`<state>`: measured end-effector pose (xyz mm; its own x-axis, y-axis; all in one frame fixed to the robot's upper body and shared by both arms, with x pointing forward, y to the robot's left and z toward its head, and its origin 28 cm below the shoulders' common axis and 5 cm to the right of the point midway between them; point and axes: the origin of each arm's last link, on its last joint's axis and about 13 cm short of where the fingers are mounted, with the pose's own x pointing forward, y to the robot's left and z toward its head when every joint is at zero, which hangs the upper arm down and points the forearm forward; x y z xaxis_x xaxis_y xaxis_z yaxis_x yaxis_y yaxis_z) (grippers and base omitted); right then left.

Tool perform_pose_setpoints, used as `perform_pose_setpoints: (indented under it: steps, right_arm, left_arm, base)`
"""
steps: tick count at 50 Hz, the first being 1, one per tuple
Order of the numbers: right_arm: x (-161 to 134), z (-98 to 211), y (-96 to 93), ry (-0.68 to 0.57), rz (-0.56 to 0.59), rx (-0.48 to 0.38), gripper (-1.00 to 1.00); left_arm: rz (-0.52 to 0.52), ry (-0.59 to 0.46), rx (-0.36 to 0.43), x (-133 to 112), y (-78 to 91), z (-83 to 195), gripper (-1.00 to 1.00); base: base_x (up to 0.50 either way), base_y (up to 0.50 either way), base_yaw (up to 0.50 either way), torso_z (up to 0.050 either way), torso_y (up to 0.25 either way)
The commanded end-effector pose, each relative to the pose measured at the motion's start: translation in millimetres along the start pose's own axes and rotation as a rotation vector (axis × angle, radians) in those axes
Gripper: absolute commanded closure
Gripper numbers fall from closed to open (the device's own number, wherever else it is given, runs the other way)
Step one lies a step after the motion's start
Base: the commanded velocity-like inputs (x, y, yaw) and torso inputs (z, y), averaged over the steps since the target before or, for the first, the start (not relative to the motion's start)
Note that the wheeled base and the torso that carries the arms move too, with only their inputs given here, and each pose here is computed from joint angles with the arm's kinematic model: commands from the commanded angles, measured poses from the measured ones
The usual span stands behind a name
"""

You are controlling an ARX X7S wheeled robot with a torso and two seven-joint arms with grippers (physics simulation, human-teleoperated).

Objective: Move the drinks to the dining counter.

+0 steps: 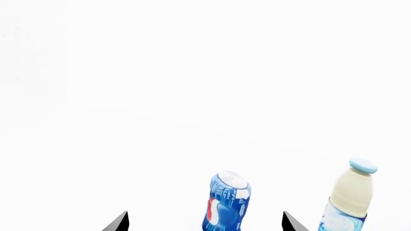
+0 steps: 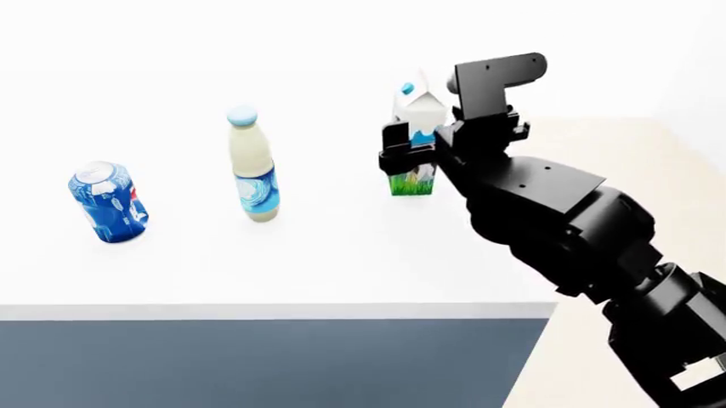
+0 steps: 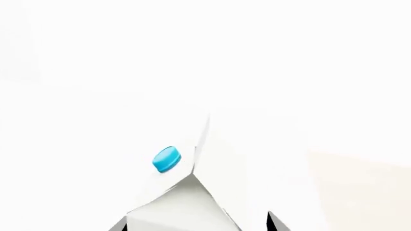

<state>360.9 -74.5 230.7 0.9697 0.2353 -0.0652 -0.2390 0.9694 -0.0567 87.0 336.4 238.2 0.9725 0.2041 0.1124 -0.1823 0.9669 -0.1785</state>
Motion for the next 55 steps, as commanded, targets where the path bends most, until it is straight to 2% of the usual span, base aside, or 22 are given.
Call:
perform_pose_setpoints:
  steps: [1,9,32,41,45,55]
  right_arm:
    - [-2,6,-1.7,-0.017,-0.015,-0.026,-1.00]
    - [-7,14,-2.9,-0.035,-0.022,-0.039,-1.00]
    - [-45,71,-3.9,-0.181,-0.013,-0.047,-1.00]
    - [-76,101,-1.3,-0.322,-0.030,-0.041,-1.00]
    - [-95,114,1.2,-0.397,-0.055,-0.066,-1.00]
    - [-140,131,6.0,-0.509,-0.080,-0.073,-1.00]
  left_arm:
    - [-0.001,-0.001,-0.001,0,0.2,0,-1.00]
    - [-0.001,-0.002,-0.001,0,-0.4,0,-1.00]
    - [-0.004,-0.005,0.000,0,-1.7,2,-1.00]
    - [-0.007,-0.006,0.002,0,-1.7,2,-1.00]
    - [-0.010,-0.009,0.000,0,-2.7,3,-1.00]
    - [-0.020,-0.022,-0.001,-3,-4.2,8,-1.00]
  base:
    - [0.00,0.00,0.00,0.000,0.000]
    - [0.00,0.00,0.00,0.000,0.000]
    - [0.00,0.00,0.00,0.000,0.000]
    - [0.00,0.00,0.00,0.000,0.000]
    - [0.00,0.00,0.00,0.000,0.000]
    - [0.00,0.00,0.00,0.000,0.000]
